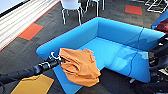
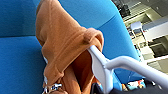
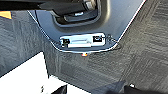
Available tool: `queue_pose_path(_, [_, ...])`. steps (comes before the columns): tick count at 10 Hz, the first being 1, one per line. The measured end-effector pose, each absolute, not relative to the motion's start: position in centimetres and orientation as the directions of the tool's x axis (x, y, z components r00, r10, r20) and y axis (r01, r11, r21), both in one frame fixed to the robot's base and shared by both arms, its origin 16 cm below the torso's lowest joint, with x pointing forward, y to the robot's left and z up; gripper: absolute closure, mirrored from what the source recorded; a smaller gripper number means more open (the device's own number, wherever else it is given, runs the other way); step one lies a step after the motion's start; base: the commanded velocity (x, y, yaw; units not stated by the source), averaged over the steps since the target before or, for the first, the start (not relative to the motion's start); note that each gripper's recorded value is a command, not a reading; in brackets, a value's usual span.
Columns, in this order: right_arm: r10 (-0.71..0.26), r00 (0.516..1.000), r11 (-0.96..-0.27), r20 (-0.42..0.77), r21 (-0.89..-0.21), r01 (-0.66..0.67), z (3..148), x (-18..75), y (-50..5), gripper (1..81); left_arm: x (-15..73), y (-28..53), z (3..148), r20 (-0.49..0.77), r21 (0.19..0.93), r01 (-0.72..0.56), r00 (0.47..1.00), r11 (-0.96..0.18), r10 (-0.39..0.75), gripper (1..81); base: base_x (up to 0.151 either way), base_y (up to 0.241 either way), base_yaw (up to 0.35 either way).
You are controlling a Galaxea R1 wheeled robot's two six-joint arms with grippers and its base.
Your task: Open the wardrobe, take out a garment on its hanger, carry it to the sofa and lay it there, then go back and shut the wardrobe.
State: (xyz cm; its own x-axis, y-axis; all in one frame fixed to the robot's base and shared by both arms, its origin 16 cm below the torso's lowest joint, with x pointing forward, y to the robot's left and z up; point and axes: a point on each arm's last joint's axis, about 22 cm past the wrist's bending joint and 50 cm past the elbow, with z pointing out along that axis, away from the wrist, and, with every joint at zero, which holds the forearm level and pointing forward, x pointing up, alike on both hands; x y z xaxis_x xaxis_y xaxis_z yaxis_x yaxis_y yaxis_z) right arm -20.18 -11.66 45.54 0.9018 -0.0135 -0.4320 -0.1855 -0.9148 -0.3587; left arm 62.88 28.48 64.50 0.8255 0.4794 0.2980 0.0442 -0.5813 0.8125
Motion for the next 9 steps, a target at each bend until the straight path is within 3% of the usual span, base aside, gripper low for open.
queue_pose_path(5, [-0.015,0.901,-0.915,-0.434,-0.357,-0.188,45.6,-20.3,-11.7,1.0,56.6,32.3,59.1,0.276,0.743,0.099,0.855,-0.661,0.439,81.1,0.000,0.000,0.000])
queue_pose_path(6, [-0.015,0.901,-0.915,-0.434,-0.358,-0.187,45.6,-20.3,-11.7,1.0,55.2,32.2,58.4,0.279,0.738,0.083,0.866,-0.669,0.415,1.0,0.000,0.000,0.000])
queue_pose_path(9, [-0.015,0.901,-0.915,-0.434,-0.358,-0.187,45.6,-20.3,-11.7,1.0,51.4,30.1,56.3,0.249,0.740,0.070,0.896,-0.669,0.368,1.0,0.000,0.000,0.000])
